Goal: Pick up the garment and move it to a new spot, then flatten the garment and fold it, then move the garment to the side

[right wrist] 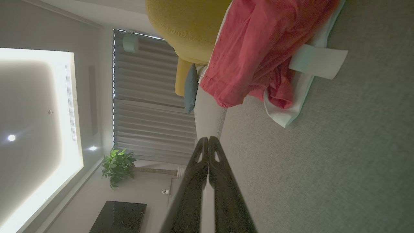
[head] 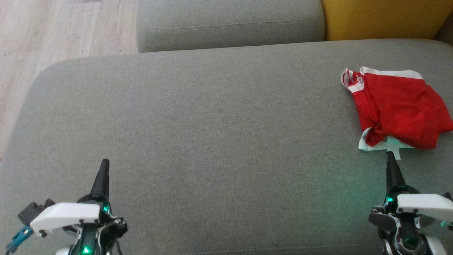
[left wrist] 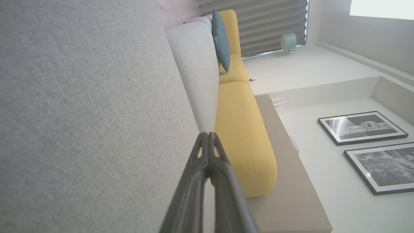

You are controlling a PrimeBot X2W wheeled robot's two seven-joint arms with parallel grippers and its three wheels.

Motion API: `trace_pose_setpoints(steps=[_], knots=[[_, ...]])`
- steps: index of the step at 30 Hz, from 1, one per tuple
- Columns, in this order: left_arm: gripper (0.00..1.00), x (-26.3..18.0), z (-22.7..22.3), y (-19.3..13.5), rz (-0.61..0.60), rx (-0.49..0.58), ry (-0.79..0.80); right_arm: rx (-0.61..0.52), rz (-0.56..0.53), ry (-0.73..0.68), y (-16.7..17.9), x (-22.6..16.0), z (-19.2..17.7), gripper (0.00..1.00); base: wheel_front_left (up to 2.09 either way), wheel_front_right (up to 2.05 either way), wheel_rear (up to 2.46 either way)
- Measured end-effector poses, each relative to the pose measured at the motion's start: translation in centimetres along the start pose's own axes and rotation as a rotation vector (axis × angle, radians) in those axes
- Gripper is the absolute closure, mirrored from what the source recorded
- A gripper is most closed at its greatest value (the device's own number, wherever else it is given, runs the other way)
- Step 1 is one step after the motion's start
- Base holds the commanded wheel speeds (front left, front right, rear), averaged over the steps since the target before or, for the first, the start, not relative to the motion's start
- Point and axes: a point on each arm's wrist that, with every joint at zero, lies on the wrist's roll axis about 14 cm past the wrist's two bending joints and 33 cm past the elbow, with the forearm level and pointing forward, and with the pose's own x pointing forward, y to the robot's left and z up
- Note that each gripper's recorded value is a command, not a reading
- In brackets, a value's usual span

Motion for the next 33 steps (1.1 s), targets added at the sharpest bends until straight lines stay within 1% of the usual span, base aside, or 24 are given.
trace_pose_setpoints(steps=[16, 21, 33], knots=[[1.0, 0.1, 0.8, -0.2, -0.025, -0.168, -0.008, 0.169, 0.016, -0.007, 0.4, 0.2, 0.7, 1.0, 0.0, 0.0, 0.0], [1.0, 0.3, 1.4, -0.8, -0.049, -0.222, -0.02, 0.224, 0.03, -0.01, 0.7, 0.4, 1.0, 1.0, 0.0, 0.0, 0.0], [1.0, 0.3, 1.6, -0.7, -0.049, -0.228, -0.023, 0.227, 0.029, -0.016, 0.7, 0.4, 1.2, 1.0, 0.0, 0.0, 0.0]])
